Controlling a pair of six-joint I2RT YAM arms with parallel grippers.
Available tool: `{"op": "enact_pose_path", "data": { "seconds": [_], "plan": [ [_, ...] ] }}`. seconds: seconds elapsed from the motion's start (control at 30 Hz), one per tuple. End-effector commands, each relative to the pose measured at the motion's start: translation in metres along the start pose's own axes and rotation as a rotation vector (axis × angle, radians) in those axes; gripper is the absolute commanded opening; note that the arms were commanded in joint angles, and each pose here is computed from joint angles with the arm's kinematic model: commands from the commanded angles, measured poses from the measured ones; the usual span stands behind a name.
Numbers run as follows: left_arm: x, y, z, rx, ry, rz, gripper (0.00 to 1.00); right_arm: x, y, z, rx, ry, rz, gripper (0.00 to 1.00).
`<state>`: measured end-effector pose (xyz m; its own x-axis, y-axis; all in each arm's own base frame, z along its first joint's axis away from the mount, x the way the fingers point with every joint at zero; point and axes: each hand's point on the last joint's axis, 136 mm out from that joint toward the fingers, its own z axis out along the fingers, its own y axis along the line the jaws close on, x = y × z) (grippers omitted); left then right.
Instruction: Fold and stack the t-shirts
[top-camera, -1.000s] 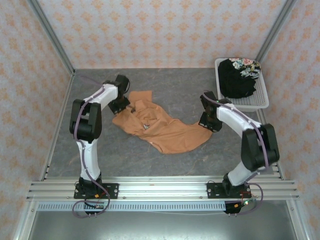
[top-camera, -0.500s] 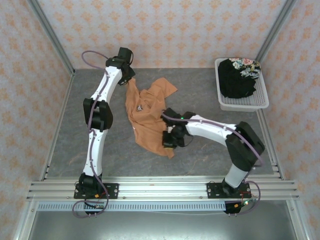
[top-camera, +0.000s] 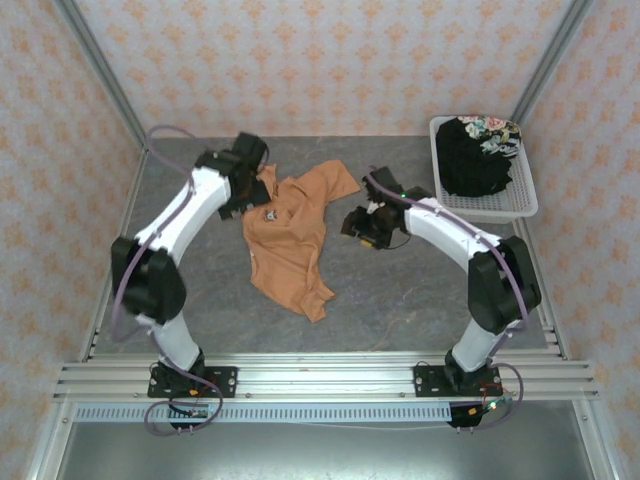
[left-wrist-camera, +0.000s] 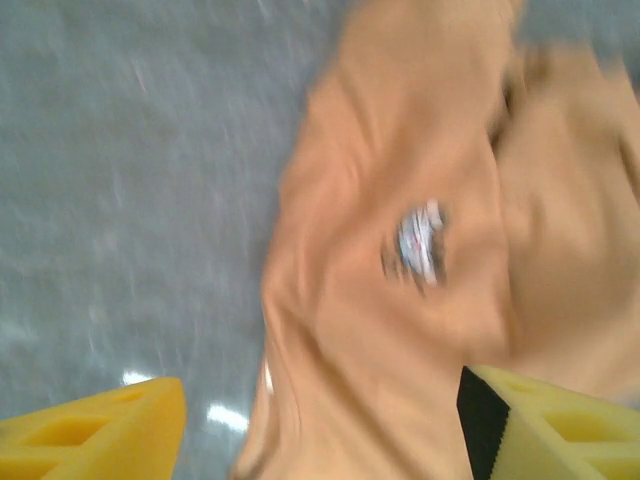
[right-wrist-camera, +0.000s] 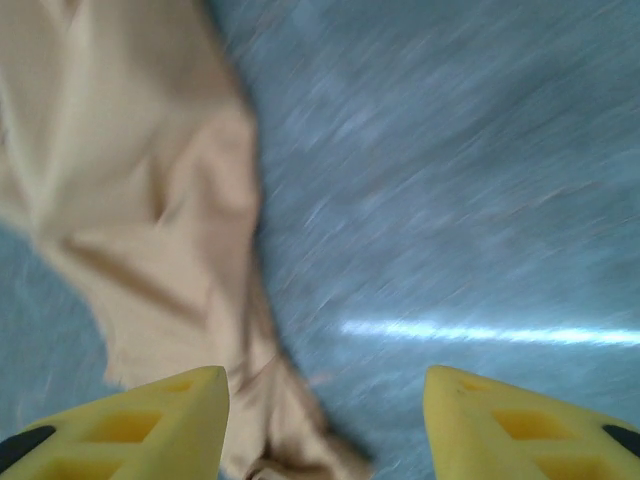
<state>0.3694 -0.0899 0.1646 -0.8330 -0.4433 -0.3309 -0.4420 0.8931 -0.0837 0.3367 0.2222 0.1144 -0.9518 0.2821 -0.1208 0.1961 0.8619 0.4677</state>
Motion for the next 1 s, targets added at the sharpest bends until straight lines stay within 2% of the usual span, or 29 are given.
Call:
{"op": "enact_pose_path", "data": {
  "seconds": [0.0,0.07,0.17,0.4,0.47,0.5,0.57,0.67,0.73,0.87,0.97],
  "plan": [
    [0.105,0.002,0.025,0.018,0.263,-0.046,0.73,-0.031,-0.02,-0.011,0.091,-0.092,0.002,0.55],
    [0.148,-0.001,0.03,0.023,0.316,-0.063,0.75,-0.051,-0.02,-0.007,0.076,-0.131,0.022,0.56],
    [0.178,-0.008,0.045,0.035,0.347,-0.12,0.76,-0.074,-0.012,0.006,0.051,-0.155,0.027,0.57],
    [0.18,-0.029,0.086,0.057,0.317,-0.216,0.74,-0.12,0.009,0.039,0.003,-0.226,0.036,0.58],
    [0.181,-0.024,0.101,0.0,0.308,-0.186,0.65,-0.133,0.012,0.052,0.002,-0.241,0.048,0.58],
    [0.182,-0.019,0.107,-0.029,0.3,-0.173,0.56,-0.139,0.013,0.057,0.005,-0.249,0.054,0.58],
    [0.179,0.0,0.118,-0.097,0.276,-0.171,0.31,-0.149,0.013,0.068,0.017,-0.262,0.07,0.57],
    [0.164,0.038,0.118,-0.174,0.23,-0.203,0.05,-0.159,0.007,0.079,0.055,-0.277,0.092,0.55],
    [0.151,0.059,0.109,-0.168,0.206,-0.251,0.0,-0.161,0.001,0.087,0.08,-0.275,0.108,0.54],
    [0.123,0.1,0.077,-0.157,0.141,-0.317,0.0,-0.168,-0.002,0.1,0.093,-0.282,0.15,0.53],
    [0.11,0.117,0.06,-0.116,0.12,-0.36,0.0,-0.169,0.0,0.115,0.07,-0.267,0.196,0.53]
  ]
}}
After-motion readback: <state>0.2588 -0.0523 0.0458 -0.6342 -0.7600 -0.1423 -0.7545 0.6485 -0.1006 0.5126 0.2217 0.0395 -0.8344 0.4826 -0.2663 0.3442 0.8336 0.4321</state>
